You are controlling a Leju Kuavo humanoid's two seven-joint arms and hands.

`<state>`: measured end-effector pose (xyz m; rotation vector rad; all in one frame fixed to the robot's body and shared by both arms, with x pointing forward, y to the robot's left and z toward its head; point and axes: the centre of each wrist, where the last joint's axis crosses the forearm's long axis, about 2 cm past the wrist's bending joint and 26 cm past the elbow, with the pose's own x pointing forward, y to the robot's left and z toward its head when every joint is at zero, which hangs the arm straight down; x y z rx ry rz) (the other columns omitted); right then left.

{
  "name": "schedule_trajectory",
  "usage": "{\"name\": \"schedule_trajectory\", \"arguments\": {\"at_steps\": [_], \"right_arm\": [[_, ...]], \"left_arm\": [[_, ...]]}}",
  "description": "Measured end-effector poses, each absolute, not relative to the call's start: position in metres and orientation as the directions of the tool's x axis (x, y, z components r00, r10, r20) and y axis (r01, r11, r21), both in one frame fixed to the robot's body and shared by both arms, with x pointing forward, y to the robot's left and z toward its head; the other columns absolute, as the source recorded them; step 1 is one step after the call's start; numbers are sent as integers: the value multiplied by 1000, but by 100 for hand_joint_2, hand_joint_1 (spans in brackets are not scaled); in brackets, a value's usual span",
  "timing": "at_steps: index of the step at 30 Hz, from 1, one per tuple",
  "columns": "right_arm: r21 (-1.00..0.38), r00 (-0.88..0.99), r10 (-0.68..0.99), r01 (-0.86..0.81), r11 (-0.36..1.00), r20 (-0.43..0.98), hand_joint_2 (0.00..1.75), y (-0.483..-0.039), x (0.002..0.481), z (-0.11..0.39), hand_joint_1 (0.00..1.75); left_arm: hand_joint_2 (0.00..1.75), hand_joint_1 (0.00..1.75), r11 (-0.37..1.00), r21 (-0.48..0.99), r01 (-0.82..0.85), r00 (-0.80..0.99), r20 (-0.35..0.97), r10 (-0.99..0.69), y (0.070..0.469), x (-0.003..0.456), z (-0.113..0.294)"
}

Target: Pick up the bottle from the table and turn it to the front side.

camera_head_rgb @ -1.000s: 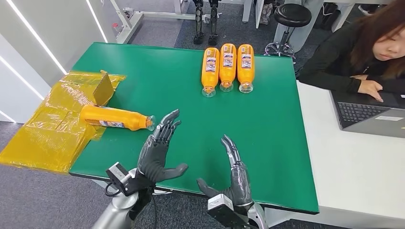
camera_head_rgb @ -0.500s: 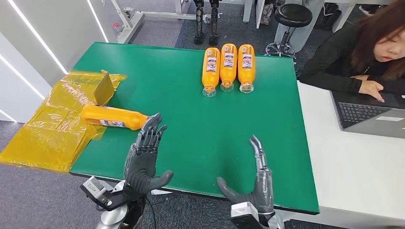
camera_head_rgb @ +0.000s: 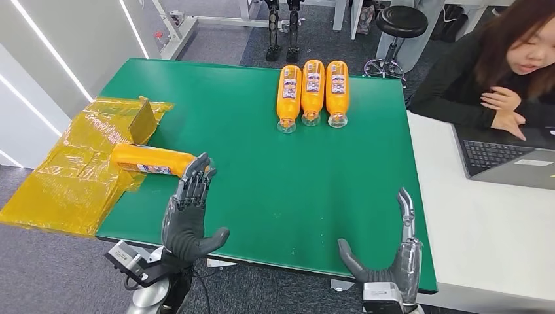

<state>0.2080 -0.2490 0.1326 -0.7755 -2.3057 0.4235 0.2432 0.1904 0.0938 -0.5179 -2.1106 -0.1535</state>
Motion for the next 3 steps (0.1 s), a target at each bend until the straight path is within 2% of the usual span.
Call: {"name": "schedule_trajectory", "arguments": {"at_steps": [3], "right_arm": [[-480, -603, 632, 420, 770, 487, 175, -251, 210, 133, 0]], "left_arm": [[175, 0, 910, -84, 405, -488, 822, 293, 192, 244, 94]]}}
